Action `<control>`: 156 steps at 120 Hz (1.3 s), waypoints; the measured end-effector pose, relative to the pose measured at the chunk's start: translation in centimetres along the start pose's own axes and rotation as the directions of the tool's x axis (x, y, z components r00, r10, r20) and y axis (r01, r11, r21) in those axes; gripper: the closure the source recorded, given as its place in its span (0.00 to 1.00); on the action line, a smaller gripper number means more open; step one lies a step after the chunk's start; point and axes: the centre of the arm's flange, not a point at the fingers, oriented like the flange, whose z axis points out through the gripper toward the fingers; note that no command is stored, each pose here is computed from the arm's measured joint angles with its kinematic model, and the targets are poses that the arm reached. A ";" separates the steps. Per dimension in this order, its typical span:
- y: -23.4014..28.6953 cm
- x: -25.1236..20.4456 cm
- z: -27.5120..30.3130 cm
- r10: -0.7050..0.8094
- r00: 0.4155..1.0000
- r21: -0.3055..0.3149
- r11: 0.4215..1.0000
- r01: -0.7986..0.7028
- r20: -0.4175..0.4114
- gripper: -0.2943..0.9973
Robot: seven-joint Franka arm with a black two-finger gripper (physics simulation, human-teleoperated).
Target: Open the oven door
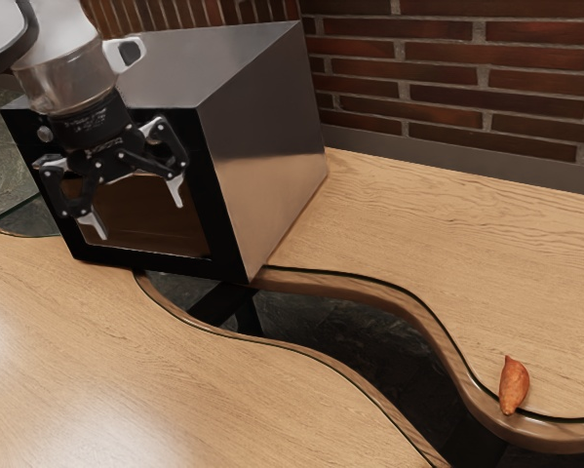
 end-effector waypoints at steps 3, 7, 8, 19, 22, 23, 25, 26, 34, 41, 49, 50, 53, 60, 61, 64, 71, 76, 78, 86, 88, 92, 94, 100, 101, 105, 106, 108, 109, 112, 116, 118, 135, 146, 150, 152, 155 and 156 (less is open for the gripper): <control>-0.3 0.0 0.2 -0.048 0.999 -0.001 0.999 0.048 0.005 0.23; -0.9 -0.1 0.1 -0.108 0.994 -0.008 0.994 0.108 0.007 0.23; -1.0 -0.2 0.0 -0.122 0.993 -0.012 0.992 0.122 0.007 0.23; -2.6 2.2 1.1 -0.317 0.948 -0.030 0.948 0.317 -0.007 0.23; -3.1 3.6 1.3 -0.379 0.925 -0.047 0.925 0.378 -0.021 0.23; -3.2 4.0 1.4 -0.399 0.917 -0.053 0.916 0.397 -0.025 0.23; -3.4 5.0 1.6 -0.437 0.899 -0.066 0.898 0.435 -0.034 0.23; -3.6 5.5 1.7 -0.456 0.889 -0.072 0.889 0.453 -0.038 0.23; -4.2 9.4 2.6 -0.591 0.804 -0.125 0.804 0.581 -0.067 0.23; -3.2 11.7 2.2 -0.664 0.742 -0.194 0.743 0.641 -0.089 0.23; -3.5 14.3 1.9 -0.736 0.670 -0.266 0.667 0.696 -0.096 0.23; -3.6 14.6 1.8 -0.745 0.660 -0.275 0.657 0.702 -0.096 0.23; -3.8 15.6 1.5 -0.769 0.632 -0.302 0.628 0.718 -0.095 0.23; -4.4 17.3 1.1 -0.814 0.575 -0.353 0.565 0.746 -0.087 0.23; -4.5 17.5 1.1 -0.819 0.567 -0.359 0.556 0.750 -0.085 0.23; -4.8 18.0 0.9 -0.835 0.545 -0.376 0.532 0.759 -0.079 0.23; -6.0 18.6 0.6 -0.863 0.500 -0.407 0.480 0.777 -0.064 0.23; -6.9 18.3 0.8 -0.878 0.476 -0.426 0.451 0.784 -0.053 0.23; -7.1 18.1 0.8 -0.881 0.470 -0.435 0.444 0.783 -0.053 0.23; -6.0 17.2 0.8 -0.882 0.468 -0.466 0.435 0.771 -0.049 0.23; -5.6 17.1 0.9 -0.882 0.468 -0.471 0.434 0.768 -0.048 0.23; -5.0 17.2 1.4 -0.883 0.466 -0.477 0.431 0.766 -0.049 0.23; -4.8 17.4 1.6 -0.884 0.464 -0.480 0.430 0.765 -0.053 0.23; -4.4 17.8 2.1 -0.886 0.459 -0.493 0.431 0.756 -0.069 0.23; -4.3 17.9 2.2 -0.886 0.458 -0.494 0.430 0.755 -0.072 0.23; -4.2 18.2 2.4 -0.889 0.452 -0.501 0.427 0.753 -0.078 0.23; -4.3 18.3 2.4 -0.889 0.450 -0.503 0.426 0.752 -0.079 0.23; -4.3 18.5 2.5 -0.891 0.446 -0.506 0.422 0.752 -0.081 0.23; -4.3 18.6 2.6 -0.892 0.444 -0.507 0.421 0.752 -0.082 0.23; -4.5 19.1 3.0 -0.896 0.436 -0.508 0.415 0.755 -0.085 0.23; -4.8 19.6 3.3 -0.902 0.424 -0.512 0.405 0.758 -0.086 0.23; -4.9 19.8 3.4 -0.904 0.418 -0.514 0.400 0.759 -0.086 0.23; -7.0 21.8 5.0 -0.927 0.365 -0.515 0.354 0.781 -0.084 0.23; -8.0 23.2 6.7 -0.938 0.336 -0.510 0.332 0.794 -0.087 0.23; -8.3 23.6 6.9 -0.941 0.328 -0.512 0.324 0.795 -0.087 0.23; -8.5 23.8 7.1 -0.942 0.323 -0.513 0.321 0.797 -0.087 0.23; -8.7 24.1 7.3 -0.944 0.317 -0.514 0.315 0.798 -0.087 0.23; -8.8 24.2 7.3 -0.945 0.315 -0.514 0.313 0.798 -0.087 0.23</control>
